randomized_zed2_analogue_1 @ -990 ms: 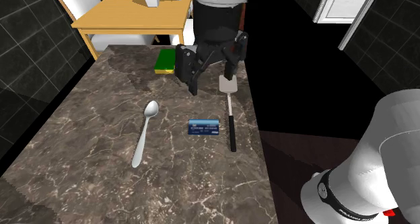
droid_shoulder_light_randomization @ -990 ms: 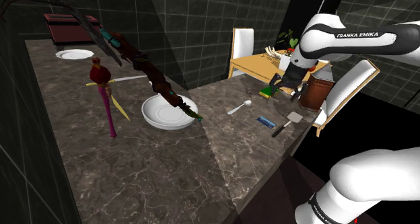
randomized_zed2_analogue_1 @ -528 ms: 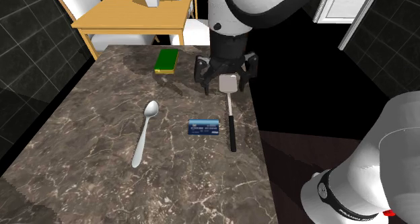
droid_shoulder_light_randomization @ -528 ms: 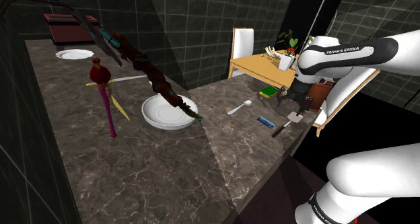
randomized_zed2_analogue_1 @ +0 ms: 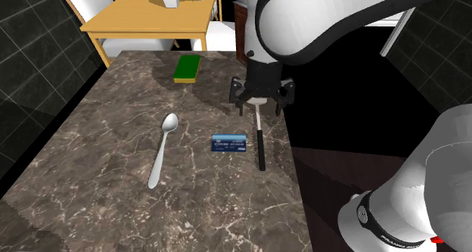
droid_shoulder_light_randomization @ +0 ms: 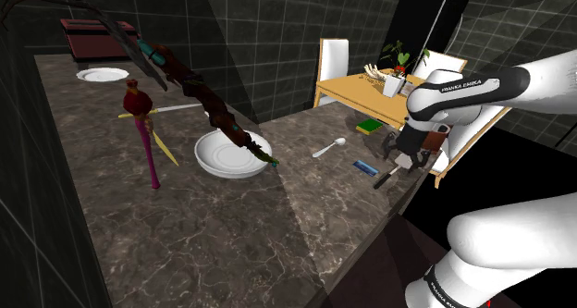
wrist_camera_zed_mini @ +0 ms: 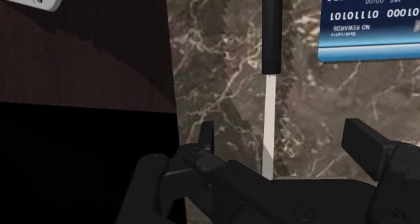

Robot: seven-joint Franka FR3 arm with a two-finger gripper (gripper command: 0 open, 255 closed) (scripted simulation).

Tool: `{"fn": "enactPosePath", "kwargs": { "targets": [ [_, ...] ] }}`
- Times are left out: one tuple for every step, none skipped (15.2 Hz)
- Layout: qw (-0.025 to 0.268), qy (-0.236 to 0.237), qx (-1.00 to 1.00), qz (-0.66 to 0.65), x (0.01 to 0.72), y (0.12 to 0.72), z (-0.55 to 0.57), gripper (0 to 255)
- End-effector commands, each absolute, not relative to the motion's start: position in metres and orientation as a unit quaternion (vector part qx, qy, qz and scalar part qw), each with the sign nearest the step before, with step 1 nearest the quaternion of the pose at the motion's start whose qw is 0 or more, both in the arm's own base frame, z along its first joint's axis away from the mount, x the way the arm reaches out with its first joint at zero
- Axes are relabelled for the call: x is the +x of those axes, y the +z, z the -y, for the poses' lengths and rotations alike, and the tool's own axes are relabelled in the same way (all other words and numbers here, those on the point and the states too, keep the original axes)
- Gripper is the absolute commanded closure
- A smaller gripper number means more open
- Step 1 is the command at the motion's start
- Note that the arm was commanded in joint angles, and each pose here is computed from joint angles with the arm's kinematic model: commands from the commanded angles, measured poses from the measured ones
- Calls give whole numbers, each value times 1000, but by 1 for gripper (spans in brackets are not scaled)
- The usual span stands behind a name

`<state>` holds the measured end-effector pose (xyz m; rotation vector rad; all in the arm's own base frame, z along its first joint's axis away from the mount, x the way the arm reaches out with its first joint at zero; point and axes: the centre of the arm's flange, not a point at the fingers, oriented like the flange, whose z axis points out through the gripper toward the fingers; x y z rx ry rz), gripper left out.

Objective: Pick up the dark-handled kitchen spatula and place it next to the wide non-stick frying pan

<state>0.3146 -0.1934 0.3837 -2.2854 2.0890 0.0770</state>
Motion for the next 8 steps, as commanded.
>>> {"fn": "enactPosePath", "kwargs": {
  "targets": [
    [22, 25, -737, -675, 314, 373, 192, 0],
    [22, 25, -737, -675, 314, 370, 192, 0],
    [22, 25, -737, -675, 314, 370, 192, 0],
    [22, 25, -737, -675, 314, 370, 192, 0],
    [22, 25, -737, -675, 314, 370, 192, 0],
    [22, 25, -737, -675, 314, 370, 192, 0],
    [22, 25, -737, -675, 314, 370, 192, 0],
    [22, 25, -737, -675, 314, 370, 192, 0]
  ]
}}
